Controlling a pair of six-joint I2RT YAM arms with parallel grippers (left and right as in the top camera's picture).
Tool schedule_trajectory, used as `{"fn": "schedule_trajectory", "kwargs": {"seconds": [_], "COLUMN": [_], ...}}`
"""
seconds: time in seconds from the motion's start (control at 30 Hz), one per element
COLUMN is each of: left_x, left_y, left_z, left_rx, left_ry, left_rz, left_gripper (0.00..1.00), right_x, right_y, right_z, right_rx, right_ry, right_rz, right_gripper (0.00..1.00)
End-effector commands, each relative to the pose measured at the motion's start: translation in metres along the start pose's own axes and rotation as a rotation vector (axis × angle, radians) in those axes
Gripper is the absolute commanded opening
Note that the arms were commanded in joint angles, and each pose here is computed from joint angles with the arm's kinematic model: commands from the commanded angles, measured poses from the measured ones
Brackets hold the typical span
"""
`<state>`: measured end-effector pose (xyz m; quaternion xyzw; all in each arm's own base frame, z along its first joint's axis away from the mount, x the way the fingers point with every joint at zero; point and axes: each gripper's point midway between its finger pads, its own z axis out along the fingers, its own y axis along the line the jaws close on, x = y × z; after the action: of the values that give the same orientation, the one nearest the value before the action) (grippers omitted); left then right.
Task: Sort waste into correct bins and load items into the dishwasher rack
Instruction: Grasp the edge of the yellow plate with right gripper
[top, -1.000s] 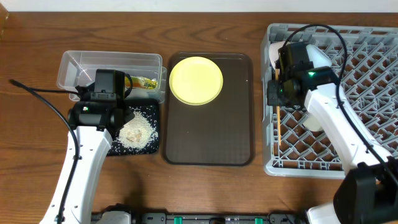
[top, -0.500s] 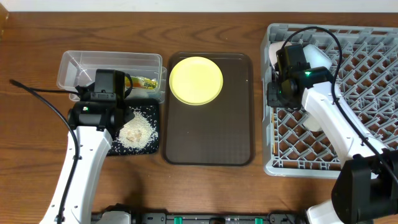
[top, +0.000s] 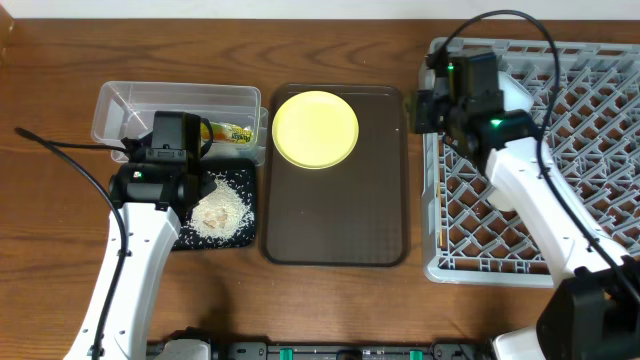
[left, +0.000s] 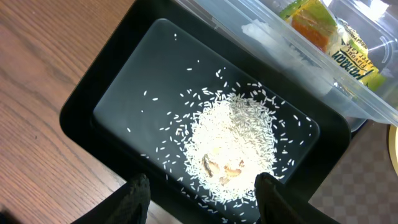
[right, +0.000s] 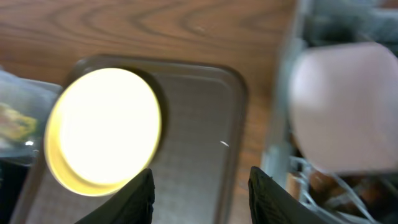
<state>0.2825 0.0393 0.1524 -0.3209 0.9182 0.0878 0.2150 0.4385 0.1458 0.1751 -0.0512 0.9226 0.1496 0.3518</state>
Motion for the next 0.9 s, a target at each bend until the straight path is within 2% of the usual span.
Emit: {"fn": "schedule_trajectory", "kwargs": {"seconds": [0.0, 0.23, 0.43, 0.57, 0.73, 0.87], "left_x": [-0.001, -0.001, -0.001, -0.001, -0.001, -0.001], "left_y": [0.002, 0.002, 0.002, 0.002, 0.002, 0.002], "left_z": [-0.001, -0.001, -0.001, -0.001, -0.001, -0.001], "left_rx": [-0.002, -0.002, -0.002, -0.002, -0.002, -0.002], "left_ry": [-0.004, -0.004, -0.004, -0.004, -0.004, -0.004], "left_rz": [-0.011, -0.011, -0.011, -0.011, -0.011, -0.011], "left_gripper": [0.57, 0.57, 0.57, 0.57, 0.57, 0.57], "right_x": [0.009, 0.048, 0.083, 0.103, 0.118, 0.107], "right_y": [0.031, 0.058, 0.047, 0.047, 0.04, 0.035], "right_z": [0.02, 0.08, 0.128, 0.148, 0.148, 0.138], "right_rx": [-0.076, -0.105, 0.019, 0.033, 0.072, 0.079], "right_ry": [0.028, 0.11, 0.151, 0.186, 0.237, 0.218], "right_rz": [-0.055, -0.092, 0.015, 0.049, 0.043, 0.055], "right_gripper": [0.47, 0.47, 0.45, 0.43, 0.17, 0.05]}}
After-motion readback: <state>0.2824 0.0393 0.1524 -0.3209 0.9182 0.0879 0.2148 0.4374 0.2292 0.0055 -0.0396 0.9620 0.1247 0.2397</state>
